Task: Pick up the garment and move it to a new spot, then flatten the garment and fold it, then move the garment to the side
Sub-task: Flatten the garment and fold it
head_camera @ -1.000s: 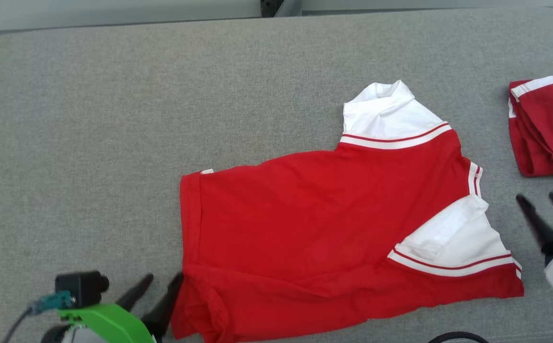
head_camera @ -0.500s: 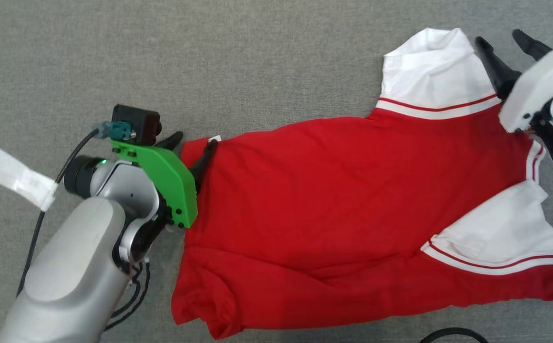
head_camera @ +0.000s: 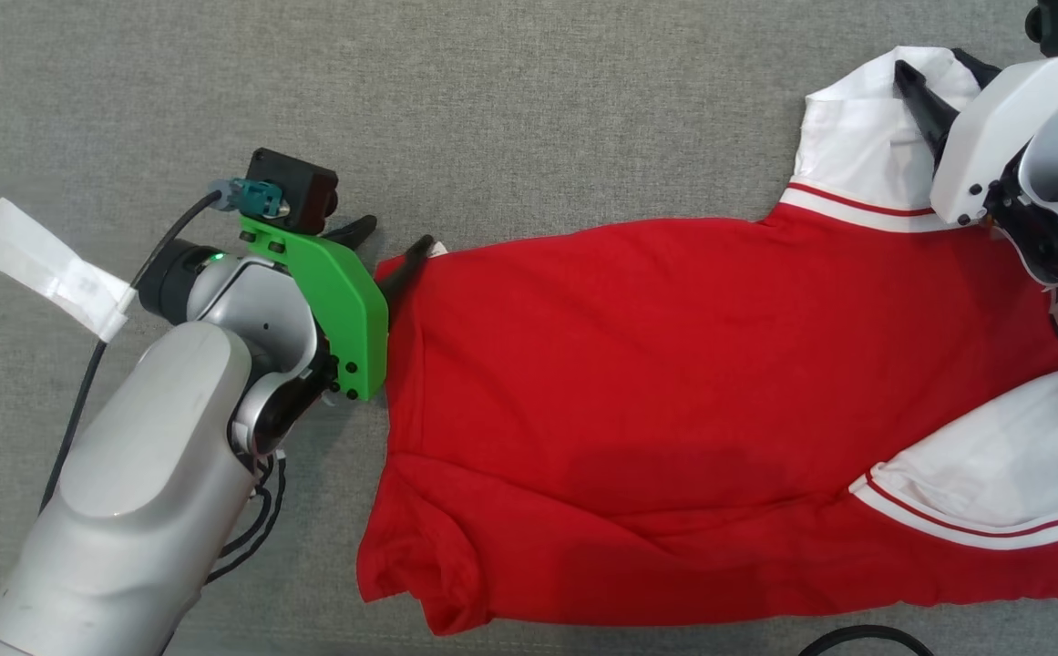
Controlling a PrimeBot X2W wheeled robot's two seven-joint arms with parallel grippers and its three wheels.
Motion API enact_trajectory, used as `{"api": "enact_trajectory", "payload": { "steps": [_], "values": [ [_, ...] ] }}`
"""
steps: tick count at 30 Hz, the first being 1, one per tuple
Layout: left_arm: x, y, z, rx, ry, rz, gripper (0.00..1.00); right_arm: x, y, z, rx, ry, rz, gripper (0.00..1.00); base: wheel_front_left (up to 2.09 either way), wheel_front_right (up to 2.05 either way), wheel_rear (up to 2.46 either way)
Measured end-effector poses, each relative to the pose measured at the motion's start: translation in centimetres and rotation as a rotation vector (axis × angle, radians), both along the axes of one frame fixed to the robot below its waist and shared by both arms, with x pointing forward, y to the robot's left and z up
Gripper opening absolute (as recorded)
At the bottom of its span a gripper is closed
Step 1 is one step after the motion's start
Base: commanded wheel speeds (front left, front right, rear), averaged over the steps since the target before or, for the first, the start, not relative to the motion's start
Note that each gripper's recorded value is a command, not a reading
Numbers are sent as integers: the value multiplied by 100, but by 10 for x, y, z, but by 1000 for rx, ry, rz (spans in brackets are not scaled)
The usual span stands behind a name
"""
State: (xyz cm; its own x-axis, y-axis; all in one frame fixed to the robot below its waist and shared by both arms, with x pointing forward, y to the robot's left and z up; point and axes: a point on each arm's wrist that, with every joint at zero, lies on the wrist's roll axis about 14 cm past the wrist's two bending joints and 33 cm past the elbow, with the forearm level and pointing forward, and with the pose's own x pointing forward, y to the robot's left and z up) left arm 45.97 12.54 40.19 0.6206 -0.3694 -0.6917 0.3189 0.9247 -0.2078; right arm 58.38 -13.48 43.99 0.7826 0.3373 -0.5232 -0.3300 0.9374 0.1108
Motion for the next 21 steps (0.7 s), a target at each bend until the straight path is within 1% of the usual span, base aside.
{"api": "enact_trajectory", "payload": {
  "steps": [4,5,6,7,11,13,15,16,17,19,21],
  "values": [
    [-2,7,1,13,3,0,69,-3,-1,1,4,6,3,0,0,0,0],
    [-3,8,2,16,5,-1,78,-4,-1,1,6,6,4,0,0,0,0],
    [-4,8,2,15,4,-2,94,-4,-3,2,6,6,2,0,0,0,0],
    [-5,9,3,12,6,-3,100,-5,-4,2,4,9,0,0,0,0,0],
    [-9,7,5,4,19,-12,100,-7,-7,2,1,11,-1,0,0,0,0],
    [-11,6,5,-4,31,-13,94,-7,-8,2,2,15,-2,0,0,0,0],
    [-11,6,5,-3,33,-17,92,-7,-8,2,5,16,-3,0,0,0,0],
    [-11,5,5,-3,35,-21,92,-7,-8,2,5,14,-3,5,0,0,0],
    [-12,4,6,-7,35,-24,92,-6,-8,2,4,14,-2,17,0,0,0],
    [-13,1,8,-16,35,-31,92,-6,-8,3,6,11,0,19,0,0,0],
    [-14,0,11,-15,34,-41,94,-7,-8,3,7,12,0,19,0,0,0]
  ]
}}
